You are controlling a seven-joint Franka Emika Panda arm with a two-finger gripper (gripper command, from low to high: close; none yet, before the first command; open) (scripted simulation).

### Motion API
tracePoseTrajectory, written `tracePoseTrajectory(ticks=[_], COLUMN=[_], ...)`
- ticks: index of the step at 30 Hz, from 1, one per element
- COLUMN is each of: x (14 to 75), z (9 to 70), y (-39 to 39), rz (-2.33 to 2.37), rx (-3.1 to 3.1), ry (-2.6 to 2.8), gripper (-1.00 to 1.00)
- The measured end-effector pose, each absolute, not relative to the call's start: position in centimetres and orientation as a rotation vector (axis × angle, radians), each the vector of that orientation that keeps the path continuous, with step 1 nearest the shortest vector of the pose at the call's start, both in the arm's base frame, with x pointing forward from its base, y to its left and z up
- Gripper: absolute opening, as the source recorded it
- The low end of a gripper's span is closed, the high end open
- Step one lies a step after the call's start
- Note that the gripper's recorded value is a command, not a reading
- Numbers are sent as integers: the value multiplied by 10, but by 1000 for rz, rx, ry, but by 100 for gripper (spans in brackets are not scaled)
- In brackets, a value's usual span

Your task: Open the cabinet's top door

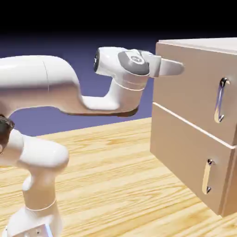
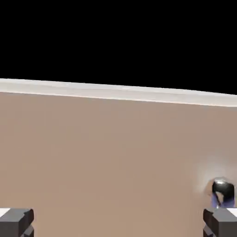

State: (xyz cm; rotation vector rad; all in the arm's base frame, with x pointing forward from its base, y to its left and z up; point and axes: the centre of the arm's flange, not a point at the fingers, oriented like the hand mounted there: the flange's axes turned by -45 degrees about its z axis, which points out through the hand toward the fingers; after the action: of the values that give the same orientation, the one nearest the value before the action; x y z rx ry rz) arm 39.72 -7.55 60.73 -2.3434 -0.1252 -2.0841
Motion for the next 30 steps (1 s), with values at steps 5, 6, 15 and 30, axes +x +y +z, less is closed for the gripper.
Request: tracePoseTrajectory(ticks=[5,6,15,30], x=[413,417,455,524], z=[589,585,532,489], y=[-99,-104,-142,-157], rz=[-2131,-2139,-2190,-2211], rx=[-2296,-2287,-2226,-2210], ry=[-92,-86,-46,-24], gripper=[100,100,100,-100])
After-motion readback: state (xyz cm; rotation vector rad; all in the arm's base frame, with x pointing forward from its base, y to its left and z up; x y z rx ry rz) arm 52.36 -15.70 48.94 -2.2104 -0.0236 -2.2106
